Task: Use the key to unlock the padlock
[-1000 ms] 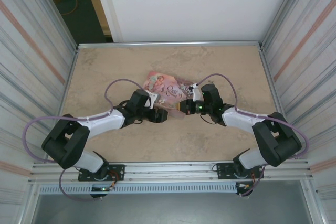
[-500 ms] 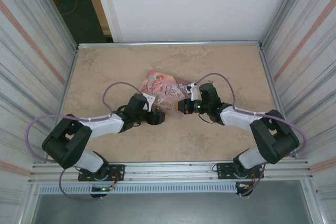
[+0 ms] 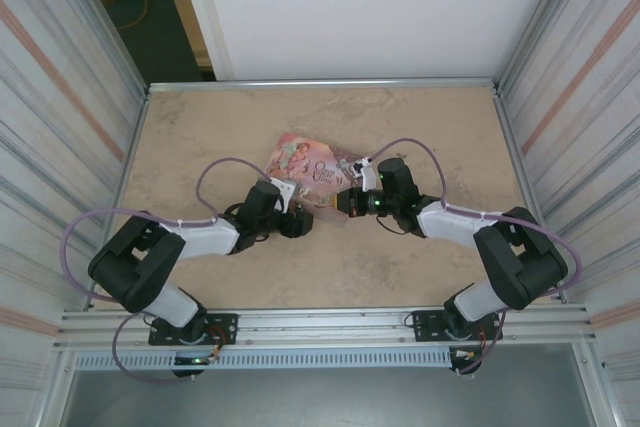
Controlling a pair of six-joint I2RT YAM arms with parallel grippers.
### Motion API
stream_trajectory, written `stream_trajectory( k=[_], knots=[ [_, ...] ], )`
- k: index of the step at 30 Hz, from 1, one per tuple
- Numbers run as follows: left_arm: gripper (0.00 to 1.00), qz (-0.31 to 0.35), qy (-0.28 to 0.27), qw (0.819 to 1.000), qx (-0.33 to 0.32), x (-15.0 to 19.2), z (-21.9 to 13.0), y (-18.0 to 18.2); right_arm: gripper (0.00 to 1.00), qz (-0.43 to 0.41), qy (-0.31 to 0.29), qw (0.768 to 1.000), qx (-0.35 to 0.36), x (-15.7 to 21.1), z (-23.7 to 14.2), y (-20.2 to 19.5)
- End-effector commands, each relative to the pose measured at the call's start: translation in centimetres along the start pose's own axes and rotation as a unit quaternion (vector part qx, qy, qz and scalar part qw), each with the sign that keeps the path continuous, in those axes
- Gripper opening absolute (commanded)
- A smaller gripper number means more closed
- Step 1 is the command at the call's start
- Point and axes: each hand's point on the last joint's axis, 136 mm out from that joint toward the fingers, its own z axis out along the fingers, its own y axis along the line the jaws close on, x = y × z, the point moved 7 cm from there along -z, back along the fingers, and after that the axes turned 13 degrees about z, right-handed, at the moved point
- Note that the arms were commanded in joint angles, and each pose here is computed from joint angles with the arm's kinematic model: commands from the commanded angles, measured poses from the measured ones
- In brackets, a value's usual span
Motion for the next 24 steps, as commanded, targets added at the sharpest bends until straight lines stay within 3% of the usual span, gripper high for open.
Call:
stream_trajectory(
  k=[1,24],
  knots=[
    [0.66,0.014,-0.015,1.0,-0.016,-0.7,0.3,0.6,0.0,0.039,0.048,0.996,0.071,2.7,0.4,-2.9],
    [0.55,0.016,-0.029,0.999,0.014,-1.8,1.3,0.3,0.0,0.035,0.047,0.996,0.074,2.7,0.2,-2.9]
  ],
)
